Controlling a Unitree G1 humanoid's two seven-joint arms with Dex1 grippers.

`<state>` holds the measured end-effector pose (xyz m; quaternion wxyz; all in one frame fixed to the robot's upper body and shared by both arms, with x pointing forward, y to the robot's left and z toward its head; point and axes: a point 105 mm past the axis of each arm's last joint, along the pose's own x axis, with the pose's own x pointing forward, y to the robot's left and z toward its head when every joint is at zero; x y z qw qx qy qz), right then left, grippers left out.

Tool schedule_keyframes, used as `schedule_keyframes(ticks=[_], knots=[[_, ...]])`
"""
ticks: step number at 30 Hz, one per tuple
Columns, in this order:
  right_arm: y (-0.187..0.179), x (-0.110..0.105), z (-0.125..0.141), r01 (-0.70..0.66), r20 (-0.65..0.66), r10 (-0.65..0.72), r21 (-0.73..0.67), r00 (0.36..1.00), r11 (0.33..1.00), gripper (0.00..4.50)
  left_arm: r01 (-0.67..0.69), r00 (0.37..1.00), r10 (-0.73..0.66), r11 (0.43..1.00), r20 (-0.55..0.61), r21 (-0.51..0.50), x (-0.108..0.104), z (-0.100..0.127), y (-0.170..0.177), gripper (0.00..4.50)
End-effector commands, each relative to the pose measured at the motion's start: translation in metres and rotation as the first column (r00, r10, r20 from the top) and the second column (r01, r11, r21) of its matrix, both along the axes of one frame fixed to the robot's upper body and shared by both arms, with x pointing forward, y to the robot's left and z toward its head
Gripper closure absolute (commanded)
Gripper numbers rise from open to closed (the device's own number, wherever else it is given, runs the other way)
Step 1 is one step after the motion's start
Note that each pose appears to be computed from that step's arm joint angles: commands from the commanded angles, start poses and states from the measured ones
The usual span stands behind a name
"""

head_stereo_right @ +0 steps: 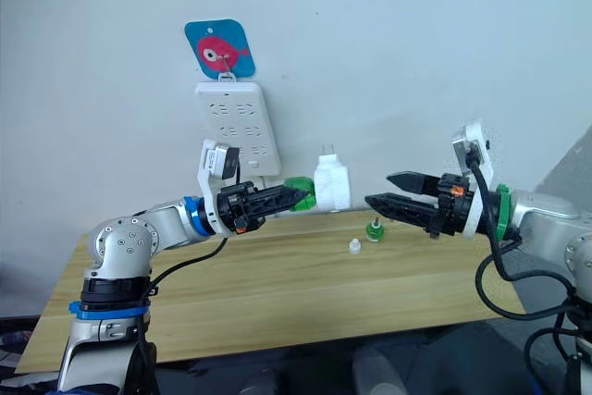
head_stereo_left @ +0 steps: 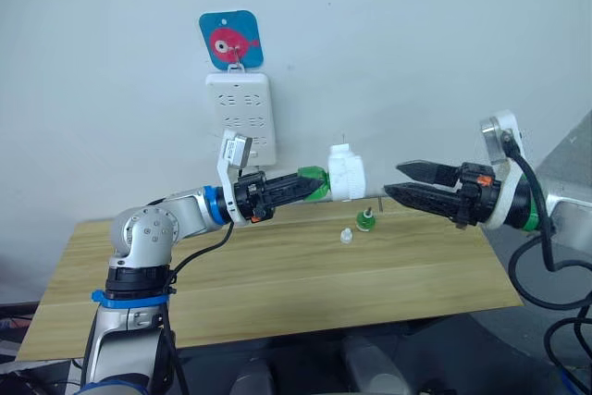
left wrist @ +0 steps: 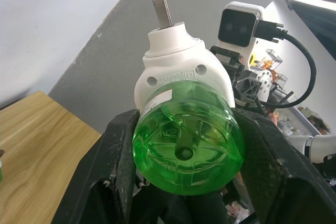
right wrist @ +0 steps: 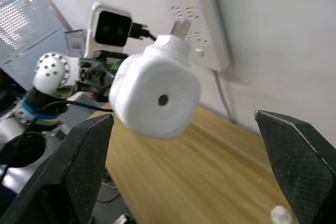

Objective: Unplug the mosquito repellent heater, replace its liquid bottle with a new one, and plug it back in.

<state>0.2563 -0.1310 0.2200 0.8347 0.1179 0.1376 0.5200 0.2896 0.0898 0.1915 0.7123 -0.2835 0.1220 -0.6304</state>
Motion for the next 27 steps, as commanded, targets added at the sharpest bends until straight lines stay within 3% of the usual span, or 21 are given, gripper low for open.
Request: schedule_keyframes(ticks=[1,8,27], knots=[[0.004,-0.006,0.010,-0.041,-0.032,0.043,0.038,0.999,0.998,0.00,0.063,0.994,-0.060,0.998,0.096,-0.022,-0.011,0.022,-0.002,2.15],[0.016,-0.005,0.009,-0.085,-0.162,0.099,0.090,0.982,0.992,0.00,0.084,0.990,-0.081,0.996,0.113,-0.019,-0.014,0.024,-0.003,2.16],[0.046,0.002,0.015,-0.148,-0.246,0.195,0.194,0.949,0.970,0.00,0.094,0.988,-0.091,0.995,0.126,-0.017,-0.018,0.023,-0.006,2.16]])
